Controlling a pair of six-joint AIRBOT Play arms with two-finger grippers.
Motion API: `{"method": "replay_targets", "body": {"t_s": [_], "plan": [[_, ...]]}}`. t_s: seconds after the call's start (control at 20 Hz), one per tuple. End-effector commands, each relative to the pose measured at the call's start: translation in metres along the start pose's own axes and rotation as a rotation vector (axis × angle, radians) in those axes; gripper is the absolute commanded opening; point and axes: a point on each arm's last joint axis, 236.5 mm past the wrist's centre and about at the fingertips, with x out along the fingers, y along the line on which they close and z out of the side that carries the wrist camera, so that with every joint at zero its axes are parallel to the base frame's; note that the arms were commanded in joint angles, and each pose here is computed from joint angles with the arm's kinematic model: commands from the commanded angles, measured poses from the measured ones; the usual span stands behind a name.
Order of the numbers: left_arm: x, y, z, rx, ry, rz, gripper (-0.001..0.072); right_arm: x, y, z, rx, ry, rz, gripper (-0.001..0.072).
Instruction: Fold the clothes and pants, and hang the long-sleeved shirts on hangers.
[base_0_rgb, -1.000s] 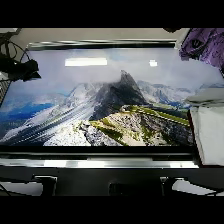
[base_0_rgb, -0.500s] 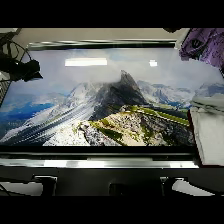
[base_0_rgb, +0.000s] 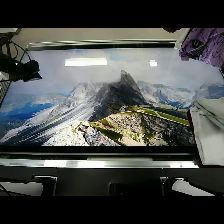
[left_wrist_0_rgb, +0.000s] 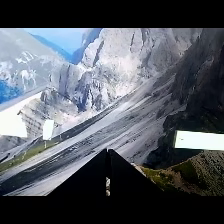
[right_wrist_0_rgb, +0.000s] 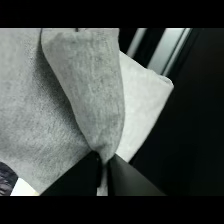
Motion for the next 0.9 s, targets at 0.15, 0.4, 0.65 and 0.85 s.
{"method": "replay_targets", "body": {"t_s": [0.15,0.4,0.65,0.85], "plan": [[0.000,0.002,0.000,-0.003,-0.001,0.006,0.0018,0.060,-0.024,-0.042,-0.062,0.148,-0.162,0.0031],[0.000,0.002,0.000,-0.003,-0.001,0.006,0.0017,0.088,-0.038,-0.057,-0.060,0.175,-0.246,0.0031],[0.001,0.000,0.000,0.001,0.000,0.005,0.0017,0.102,-0.042,-0.066,-0.049,0.196,-0.280,0.0032],[0.002,-0.005,-0.001,0.010,0.003,0.001,0.0017,0.107,-0.046,-0.075,-0.049,0.224,-0.299,0.0033]]}}
